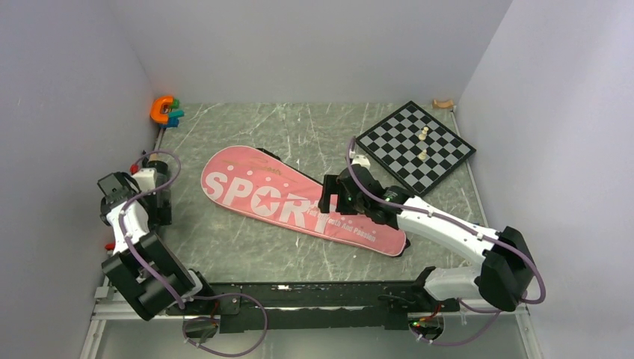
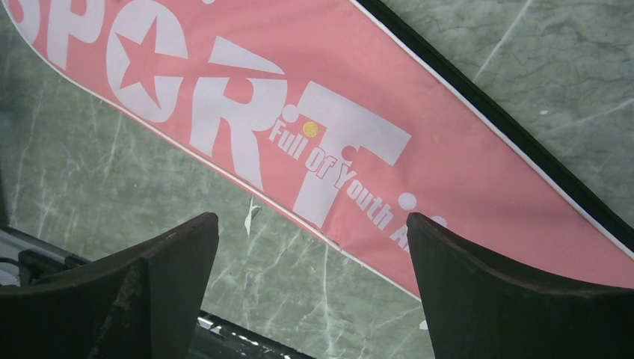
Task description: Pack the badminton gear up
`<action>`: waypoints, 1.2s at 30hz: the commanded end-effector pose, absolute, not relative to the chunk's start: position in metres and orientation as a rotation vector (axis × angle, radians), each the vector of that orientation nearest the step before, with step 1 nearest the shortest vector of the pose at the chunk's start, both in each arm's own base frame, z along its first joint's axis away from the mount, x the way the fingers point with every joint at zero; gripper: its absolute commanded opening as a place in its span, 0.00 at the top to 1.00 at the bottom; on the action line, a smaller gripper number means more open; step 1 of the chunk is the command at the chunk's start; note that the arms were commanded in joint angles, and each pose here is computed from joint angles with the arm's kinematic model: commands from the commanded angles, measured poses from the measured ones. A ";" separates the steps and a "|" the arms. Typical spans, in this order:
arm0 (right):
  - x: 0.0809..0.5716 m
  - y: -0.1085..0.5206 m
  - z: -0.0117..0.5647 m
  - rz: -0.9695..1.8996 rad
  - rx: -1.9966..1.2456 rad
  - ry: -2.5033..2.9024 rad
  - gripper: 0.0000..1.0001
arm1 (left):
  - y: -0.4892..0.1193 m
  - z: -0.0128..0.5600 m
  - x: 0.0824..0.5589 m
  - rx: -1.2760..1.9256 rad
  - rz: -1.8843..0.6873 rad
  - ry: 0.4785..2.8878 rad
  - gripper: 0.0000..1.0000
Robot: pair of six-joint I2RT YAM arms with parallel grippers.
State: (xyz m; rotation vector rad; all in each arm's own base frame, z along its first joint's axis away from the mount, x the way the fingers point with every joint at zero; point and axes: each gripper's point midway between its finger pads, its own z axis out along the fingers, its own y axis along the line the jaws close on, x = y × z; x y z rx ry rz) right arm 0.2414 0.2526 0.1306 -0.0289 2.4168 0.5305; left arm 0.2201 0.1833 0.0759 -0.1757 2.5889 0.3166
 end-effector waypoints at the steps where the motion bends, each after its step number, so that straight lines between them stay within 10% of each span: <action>1: 0.239 0.242 0.137 0.524 0.014 2.381 0.00 | 0.182 0.059 0.223 -0.115 0.276 2.601 0.01; 10: 0.236 0.236 0.137 0.524 0.032 2.366 0.01 | 0.169 0.025 0.216 -0.052 0.165 2.677 0.03; 22: 0.238 0.232 0.151 0.535 0.035 2.317 0.08 | 0.146 0.068 0.219 0.115 0.114 2.564 0.56; 36: 0.262 0.175 0.200 0.565 0.221 2.178 0.10 | 0.048 0.189 0.282 0.608 0.004 2.337 0.68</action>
